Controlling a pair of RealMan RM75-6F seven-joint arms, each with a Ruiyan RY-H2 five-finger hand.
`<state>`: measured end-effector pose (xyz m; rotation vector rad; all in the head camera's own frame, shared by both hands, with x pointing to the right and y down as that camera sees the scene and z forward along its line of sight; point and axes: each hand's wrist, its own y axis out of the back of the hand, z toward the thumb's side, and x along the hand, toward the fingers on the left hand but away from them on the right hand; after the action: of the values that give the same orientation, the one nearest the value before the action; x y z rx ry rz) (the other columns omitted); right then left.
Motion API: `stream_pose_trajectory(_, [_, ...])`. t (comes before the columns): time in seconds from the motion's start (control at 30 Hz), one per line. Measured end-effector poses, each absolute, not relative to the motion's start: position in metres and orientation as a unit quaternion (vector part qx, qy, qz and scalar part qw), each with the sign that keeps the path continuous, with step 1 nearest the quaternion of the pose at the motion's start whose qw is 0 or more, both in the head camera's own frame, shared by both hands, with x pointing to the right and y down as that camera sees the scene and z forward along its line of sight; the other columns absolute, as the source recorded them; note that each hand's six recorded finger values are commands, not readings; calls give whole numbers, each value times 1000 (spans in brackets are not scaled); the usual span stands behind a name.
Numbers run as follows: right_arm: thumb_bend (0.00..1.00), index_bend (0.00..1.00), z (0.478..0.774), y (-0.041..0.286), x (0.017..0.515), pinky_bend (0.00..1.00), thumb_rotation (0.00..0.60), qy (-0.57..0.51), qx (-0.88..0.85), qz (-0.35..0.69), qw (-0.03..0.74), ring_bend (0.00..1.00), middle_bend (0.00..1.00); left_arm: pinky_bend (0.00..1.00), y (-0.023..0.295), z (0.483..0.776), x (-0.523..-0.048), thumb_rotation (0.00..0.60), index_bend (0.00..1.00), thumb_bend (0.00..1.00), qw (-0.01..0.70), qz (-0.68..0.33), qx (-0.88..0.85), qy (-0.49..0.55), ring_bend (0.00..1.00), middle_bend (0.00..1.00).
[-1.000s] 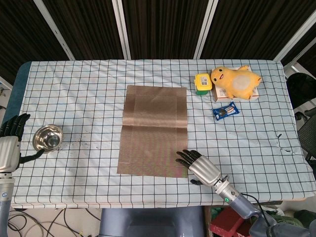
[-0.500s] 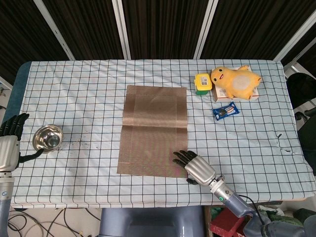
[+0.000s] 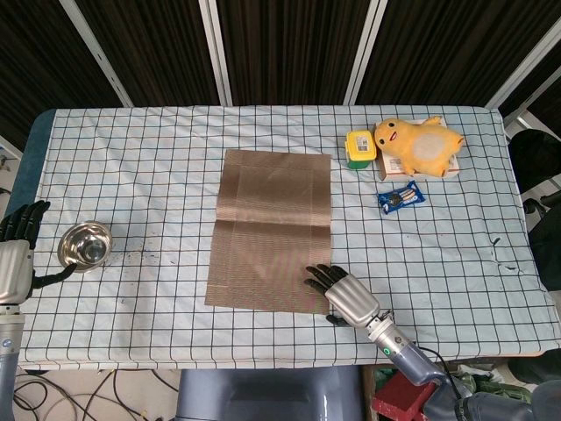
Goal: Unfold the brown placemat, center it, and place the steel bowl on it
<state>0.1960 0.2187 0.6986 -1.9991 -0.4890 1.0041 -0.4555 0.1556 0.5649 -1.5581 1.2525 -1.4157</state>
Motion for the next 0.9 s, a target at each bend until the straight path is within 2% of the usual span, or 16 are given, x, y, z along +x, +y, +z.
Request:
stream_pose_trajectory(0.53, [128,189,704,225,197,208,600,-198,-803,406,389,96,58,76,156,567,-455,600,75,38,335,-546,-600,479,25,56])
stream_pose_trajectory(0.9, [84,165,704,223,193,208,600,-211,-808,407,369,95,53,76,155,567,-456,600,75,39,334,-546,-600,480,24,56])
